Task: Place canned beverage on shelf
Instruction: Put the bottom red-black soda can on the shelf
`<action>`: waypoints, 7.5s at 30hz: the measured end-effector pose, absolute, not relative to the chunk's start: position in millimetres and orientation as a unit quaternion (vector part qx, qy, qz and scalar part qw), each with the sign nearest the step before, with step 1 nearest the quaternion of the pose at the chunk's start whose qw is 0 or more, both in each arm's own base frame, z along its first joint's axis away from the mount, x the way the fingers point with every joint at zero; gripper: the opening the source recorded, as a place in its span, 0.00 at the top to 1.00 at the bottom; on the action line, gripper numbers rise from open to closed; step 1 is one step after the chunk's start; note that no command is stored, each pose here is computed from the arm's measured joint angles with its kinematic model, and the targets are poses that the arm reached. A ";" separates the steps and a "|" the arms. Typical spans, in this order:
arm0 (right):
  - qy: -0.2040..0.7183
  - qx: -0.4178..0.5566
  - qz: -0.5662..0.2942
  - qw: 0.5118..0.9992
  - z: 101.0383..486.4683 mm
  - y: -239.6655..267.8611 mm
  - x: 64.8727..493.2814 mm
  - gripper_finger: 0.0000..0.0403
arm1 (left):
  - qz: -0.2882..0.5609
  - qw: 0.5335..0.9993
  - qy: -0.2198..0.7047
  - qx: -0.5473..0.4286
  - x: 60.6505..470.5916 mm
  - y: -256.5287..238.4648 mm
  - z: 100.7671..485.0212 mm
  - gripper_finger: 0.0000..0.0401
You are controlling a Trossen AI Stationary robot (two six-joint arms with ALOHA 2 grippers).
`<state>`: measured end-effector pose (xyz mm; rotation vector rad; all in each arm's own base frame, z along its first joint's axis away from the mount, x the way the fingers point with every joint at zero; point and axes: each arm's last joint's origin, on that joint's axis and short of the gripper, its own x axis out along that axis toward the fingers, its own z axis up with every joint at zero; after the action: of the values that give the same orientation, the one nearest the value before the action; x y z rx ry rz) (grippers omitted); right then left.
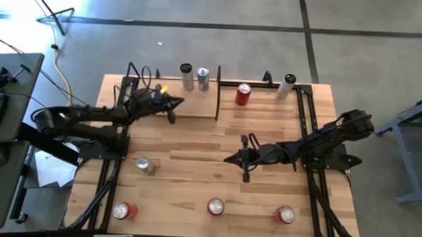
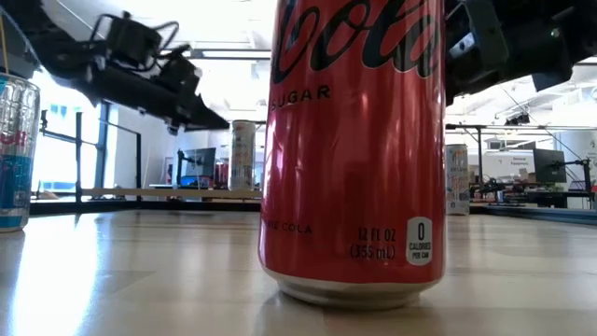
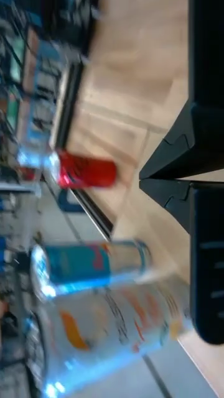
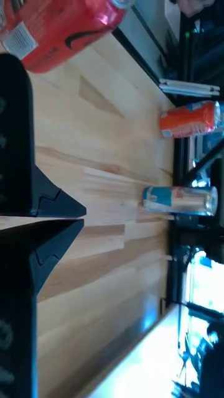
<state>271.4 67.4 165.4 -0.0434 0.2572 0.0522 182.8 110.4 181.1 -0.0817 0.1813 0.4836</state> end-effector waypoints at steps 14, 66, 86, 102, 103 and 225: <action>0.136 -0.030 0.082 0.987 197.4 127.3 277.1 0.83 | 0.171 0.984 0.052 0.022 179.6 77.2 194.2 1.00; 0.256 0.030 0.101 0.961 177.2 218.1 334.2 0.35 | 0.156 0.985 0.078 0.010 181.2 71.8 189.0 1.00; 0.231 -0.020 0.133 0.964 209.7 114.3 371.6 0.41 | 0.123 0.989 0.078 0.012 185.4 59.1 189.2 1.00; 0.167 -0.023 0.091 0.981 219.3 -14.9 400.8 0.41 | 0.120 0.991 0.045 0.037 161.3 51.3 212.2 1.00; 0.166 -0.027 0.092 0.981 221.6 -15.7 403.9 0.41 | 0.120 0.991 0.047 0.037 160.3 51.0 212.4 1.00; 0.167 -0.046 0.055 0.983 139.4 57.0 341.4 1.00 | 0.155 0.944 0.289 -0.028 213.2 10.2 207.0 0.19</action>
<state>341.4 57.0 139.4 -0.0919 0.3355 0.1111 213.2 10.2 207.0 -0.0568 0.5891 0.3156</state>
